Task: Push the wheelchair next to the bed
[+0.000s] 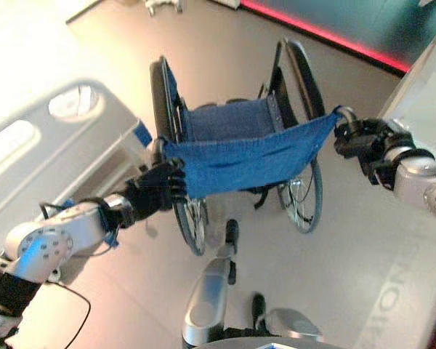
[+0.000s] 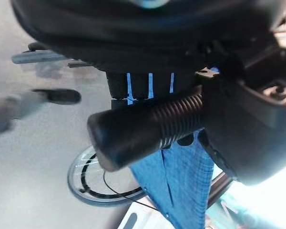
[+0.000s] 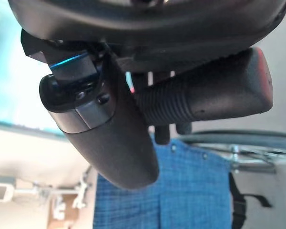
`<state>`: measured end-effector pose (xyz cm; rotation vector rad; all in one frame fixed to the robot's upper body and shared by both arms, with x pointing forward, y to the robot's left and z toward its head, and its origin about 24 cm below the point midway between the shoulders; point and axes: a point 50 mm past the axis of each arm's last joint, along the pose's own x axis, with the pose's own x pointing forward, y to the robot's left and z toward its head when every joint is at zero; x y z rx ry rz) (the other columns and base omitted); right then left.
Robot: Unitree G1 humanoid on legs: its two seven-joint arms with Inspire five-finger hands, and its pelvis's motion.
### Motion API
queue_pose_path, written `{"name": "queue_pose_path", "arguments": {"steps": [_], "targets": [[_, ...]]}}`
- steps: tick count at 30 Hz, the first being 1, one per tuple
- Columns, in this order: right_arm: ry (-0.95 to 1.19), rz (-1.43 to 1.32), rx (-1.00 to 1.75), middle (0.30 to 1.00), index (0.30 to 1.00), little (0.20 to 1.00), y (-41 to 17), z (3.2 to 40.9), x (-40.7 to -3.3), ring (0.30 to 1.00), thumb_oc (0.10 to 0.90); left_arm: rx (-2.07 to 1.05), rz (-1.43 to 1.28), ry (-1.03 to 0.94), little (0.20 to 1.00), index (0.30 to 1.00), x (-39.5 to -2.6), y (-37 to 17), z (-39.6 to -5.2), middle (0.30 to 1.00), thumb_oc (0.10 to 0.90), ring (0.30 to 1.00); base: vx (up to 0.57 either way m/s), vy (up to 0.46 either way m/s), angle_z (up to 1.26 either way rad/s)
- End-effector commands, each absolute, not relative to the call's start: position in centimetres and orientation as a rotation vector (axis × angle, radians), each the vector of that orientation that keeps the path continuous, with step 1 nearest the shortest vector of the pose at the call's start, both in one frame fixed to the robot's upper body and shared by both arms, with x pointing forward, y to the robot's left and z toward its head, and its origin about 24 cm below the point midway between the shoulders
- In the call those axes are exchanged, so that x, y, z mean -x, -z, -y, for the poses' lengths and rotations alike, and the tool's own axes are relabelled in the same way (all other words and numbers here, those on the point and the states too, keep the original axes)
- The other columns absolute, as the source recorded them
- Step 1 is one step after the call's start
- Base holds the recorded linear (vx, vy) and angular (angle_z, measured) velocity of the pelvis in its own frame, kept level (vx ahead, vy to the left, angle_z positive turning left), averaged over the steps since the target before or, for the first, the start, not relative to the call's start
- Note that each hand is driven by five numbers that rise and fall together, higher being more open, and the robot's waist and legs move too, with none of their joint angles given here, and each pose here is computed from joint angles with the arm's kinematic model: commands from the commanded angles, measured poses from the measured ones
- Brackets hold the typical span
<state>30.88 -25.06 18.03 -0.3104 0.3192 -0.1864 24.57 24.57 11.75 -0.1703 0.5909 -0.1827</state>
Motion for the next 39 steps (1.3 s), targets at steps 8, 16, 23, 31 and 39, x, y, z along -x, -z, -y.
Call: {"name": "queue_pose_path", "arguments": {"steps": [8, 16, 23, 31, 39], "targets": [[-0.044, -0.116, 0.084, 0.300, 0.300, 0.300, -20.9, 19.1, -31.1, 0.300, 0.400, 0.080, -0.098, -0.018, 0.300, 0.300, -28.5, -22.6, -28.8, 0.300, 0.400, 0.300, 0.43, 0.152, 0.15], [-0.031, -0.049, 0.141, 0.300, 0.300, 0.300, -22.4, 20.1, -31.9, 0.300, 0.400, 0.124, -0.043, 0.004, 0.300, 0.300, -29.2, -23.9, -26.9, 0.300, 0.400, 0.300, 0.25, 0.007, 0.13], [-0.044, 0.056, 0.192, 0.300, 0.300, 0.300, -26.7, 20.1, -32.1, 0.300, 0.400, 0.187, 0.032, 0.039, 0.300, 0.300, -30.2, -26.5, -25.7, 0.300, 0.400, 0.300, 0.32, -0.181, 0.41], [-0.074, 0.011, 0.241, 0.300, 0.300, 0.300, -26.9, 20.7, -31.2, 0.300, 0.400, 0.235, 0.044, 0.032, 0.300, 0.300, -28.6, -26.4, -25.8, 0.300, 0.400, 0.300, 0.46, -0.303, 0.52], [-0.054, 0.050, 0.232, 0.300, 0.300, 0.300, -27.8, 19.3, -30.7, 0.300, 0.400, 0.170, 0.018, 0.071, 0.300, 0.300, -27.3, -25.0, -26.7, 0.300, 0.400, 0.300, 0.41, -0.163, 0.05]]}}
